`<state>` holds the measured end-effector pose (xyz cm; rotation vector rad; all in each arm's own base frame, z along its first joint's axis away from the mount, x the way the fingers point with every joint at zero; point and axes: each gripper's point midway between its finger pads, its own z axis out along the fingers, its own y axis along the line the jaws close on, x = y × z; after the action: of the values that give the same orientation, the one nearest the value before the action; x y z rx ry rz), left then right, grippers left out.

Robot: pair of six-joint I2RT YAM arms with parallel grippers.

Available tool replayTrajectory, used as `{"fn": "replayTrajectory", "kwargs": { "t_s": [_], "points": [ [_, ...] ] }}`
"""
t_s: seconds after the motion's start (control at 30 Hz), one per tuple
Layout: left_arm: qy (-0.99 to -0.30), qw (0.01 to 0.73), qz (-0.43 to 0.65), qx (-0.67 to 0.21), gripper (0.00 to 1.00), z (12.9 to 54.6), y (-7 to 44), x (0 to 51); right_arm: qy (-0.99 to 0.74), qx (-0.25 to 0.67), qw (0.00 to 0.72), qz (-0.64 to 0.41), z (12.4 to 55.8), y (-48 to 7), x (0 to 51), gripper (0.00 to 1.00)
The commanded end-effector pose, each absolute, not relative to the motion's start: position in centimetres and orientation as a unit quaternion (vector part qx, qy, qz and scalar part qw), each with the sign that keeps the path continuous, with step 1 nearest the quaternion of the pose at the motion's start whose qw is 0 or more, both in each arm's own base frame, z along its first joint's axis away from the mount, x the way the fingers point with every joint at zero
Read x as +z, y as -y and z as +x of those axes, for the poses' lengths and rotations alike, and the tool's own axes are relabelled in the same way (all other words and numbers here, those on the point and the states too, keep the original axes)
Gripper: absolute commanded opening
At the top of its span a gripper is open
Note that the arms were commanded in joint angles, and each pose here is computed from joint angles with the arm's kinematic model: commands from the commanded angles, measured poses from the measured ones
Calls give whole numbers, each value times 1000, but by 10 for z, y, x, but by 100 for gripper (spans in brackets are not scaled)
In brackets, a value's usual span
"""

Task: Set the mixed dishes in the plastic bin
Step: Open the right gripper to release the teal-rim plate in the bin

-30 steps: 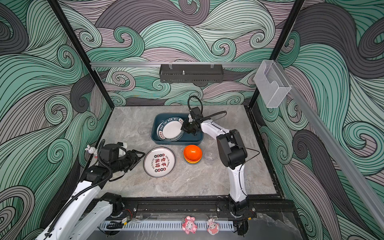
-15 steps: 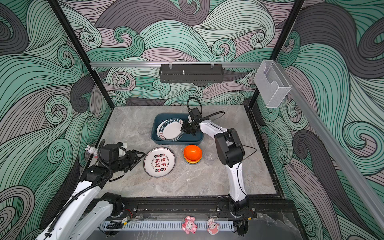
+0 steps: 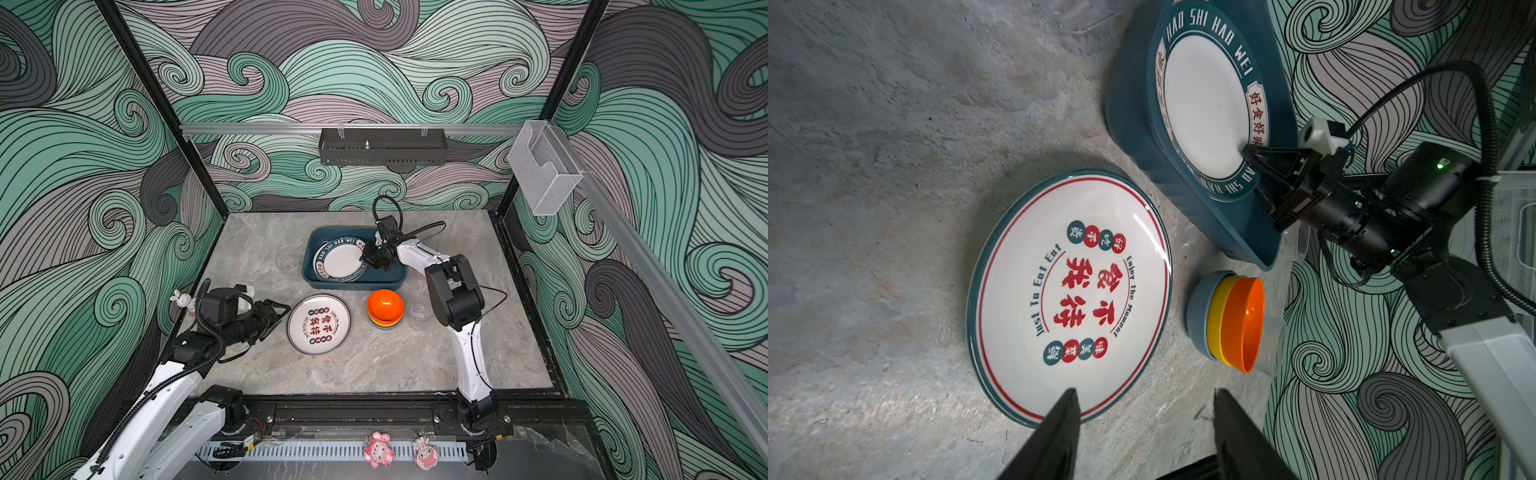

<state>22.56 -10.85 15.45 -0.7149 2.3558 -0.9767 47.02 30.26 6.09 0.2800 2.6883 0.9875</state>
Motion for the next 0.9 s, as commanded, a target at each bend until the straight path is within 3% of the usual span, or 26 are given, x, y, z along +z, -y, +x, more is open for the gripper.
{"fn": "replayTrajectory", "kwargs": {
  "t_s": [0.0, 0.87],
  "points": [
    [-863, 243, -262, -358, 55, 227, 109, 151, -930, 332, 127, 94, 470, -302, 59, 22],
    [-863, 239, -267, -355, 58, 230, 108, 149, -946, 280, 145, 72, 461, -282, 77, 29]
  ]
}}
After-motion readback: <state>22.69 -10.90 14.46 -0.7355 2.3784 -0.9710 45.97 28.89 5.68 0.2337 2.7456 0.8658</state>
